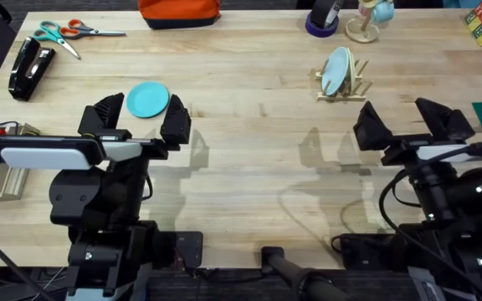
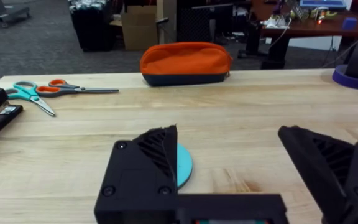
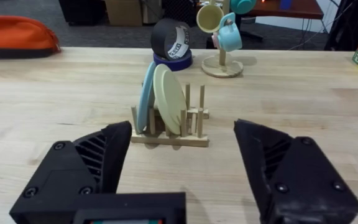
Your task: Pick up the plates from the table one by one and place each into a slot on the dish rack.
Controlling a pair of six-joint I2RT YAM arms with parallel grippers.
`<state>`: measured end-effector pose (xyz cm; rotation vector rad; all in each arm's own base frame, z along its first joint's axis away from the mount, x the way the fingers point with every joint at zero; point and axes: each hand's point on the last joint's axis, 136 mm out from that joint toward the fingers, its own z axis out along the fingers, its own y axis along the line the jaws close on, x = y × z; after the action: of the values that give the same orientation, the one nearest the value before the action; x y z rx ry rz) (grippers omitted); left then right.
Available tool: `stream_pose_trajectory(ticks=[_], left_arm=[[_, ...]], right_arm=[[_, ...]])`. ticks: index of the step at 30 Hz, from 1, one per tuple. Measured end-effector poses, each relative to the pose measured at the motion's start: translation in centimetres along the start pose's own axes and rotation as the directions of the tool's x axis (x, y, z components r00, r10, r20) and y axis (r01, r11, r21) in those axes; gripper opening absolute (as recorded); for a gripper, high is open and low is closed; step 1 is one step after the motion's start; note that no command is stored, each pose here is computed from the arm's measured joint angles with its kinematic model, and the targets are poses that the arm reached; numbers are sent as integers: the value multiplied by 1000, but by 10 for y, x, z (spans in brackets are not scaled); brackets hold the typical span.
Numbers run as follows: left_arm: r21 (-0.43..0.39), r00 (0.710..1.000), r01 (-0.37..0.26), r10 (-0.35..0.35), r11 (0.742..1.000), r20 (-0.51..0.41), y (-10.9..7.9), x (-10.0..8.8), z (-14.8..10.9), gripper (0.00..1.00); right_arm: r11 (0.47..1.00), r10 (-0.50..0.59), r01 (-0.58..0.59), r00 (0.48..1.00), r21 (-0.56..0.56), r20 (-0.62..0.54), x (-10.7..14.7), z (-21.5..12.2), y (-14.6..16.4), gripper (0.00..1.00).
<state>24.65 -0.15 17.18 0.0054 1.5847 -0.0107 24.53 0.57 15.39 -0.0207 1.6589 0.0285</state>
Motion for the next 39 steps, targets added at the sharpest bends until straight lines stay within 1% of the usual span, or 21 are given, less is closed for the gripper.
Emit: stream_pose_trajectory(ticks=[19, 23, 25, 27, 31, 34, 37, 39], left_arm=[[-12, 1000, -5, 5, 1000, -3, 2, 1, 0, 993], [-25, 997, 46, -48, 999, -58, 4, 12, -1, 991], [-40, 993, 68, -72, 997, -99, 6, 13, -3, 991], [-57, 989, 82, -88, 995, -123, 9, 4, -4, 991], [-93, 981, 97, -111, 991, -156, 17, -38, -3, 990], [-101, 961, 114, -135, 988, -243, 21, -61, 5, 991], [-101, 911, 147, -174, 984, -373, 24, -69, 20, 990], [-105, 863, 178, -206, 978, -460, 26, -71, 29, 990]], right_arm=[[1000, 2, -3, 1000, -1, -4, 1, 0, 0, 994], [1000, 2, -2, 1000, -1, -8, 0, -1, 0, 994], [1000, 0, 0, 999, 1, -35, 0, -3, 0, 994], [1000, 0, 0, 997, 4, -71, -5, -6, -1, 992], [1000, 0, 0, 990, 1, -142, -35, -14, 0, 992], [1000, 2, -4, 979, -9, -203, -56, -15, 2, 992], [1000, 4, -11, 955, -21, -297, -72, -9, 4, 992], [999, 6, -19, 935, -33, -354, -83, -2, 6, 992]])
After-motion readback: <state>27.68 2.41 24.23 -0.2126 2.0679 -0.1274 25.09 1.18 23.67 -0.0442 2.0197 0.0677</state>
